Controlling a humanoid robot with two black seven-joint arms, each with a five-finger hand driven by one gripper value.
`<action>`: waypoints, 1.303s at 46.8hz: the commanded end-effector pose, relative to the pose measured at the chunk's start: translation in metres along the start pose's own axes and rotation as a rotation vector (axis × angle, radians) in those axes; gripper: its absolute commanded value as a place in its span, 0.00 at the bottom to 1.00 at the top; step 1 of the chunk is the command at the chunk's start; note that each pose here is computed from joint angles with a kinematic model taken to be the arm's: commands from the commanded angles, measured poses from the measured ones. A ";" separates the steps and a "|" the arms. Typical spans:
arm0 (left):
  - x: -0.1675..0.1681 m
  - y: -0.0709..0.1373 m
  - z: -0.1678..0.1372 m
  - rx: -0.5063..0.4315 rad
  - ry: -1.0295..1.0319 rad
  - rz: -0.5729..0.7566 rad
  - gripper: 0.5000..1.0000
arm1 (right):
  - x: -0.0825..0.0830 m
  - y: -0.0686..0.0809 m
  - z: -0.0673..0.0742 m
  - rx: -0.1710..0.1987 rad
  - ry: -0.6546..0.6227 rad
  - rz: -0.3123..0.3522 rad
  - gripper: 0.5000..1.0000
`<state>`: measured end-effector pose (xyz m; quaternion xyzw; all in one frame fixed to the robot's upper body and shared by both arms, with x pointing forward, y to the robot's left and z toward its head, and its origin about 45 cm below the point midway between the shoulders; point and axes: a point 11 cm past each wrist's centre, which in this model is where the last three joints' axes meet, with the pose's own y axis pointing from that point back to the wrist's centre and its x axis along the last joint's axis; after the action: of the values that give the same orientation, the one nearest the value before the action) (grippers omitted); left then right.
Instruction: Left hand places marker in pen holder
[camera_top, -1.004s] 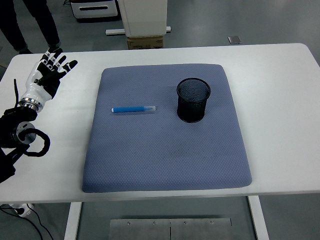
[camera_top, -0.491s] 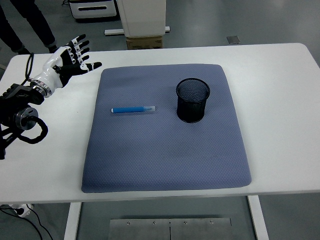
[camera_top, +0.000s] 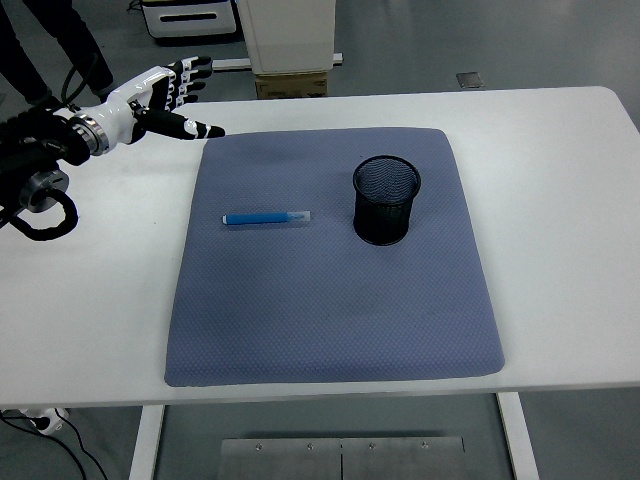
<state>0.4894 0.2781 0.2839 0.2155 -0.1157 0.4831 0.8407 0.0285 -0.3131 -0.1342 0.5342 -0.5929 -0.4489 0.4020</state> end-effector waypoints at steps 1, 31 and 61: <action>-0.010 0.001 0.001 0.032 -0.061 -0.068 1.00 | 0.000 0.000 0.000 0.000 0.000 0.000 1.00; -0.082 -0.025 0.005 0.189 -0.497 -0.362 1.00 | 0.000 0.000 0.000 0.000 0.000 0.000 1.00; -0.107 -0.034 0.012 0.216 -0.734 -0.472 1.00 | 0.000 0.000 0.000 0.001 0.000 0.000 1.00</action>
<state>0.4653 0.1771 0.2441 0.4792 -0.3033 0.1803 0.8036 0.0284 -0.3131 -0.1342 0.5341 -0.5928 -0.4489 0.4022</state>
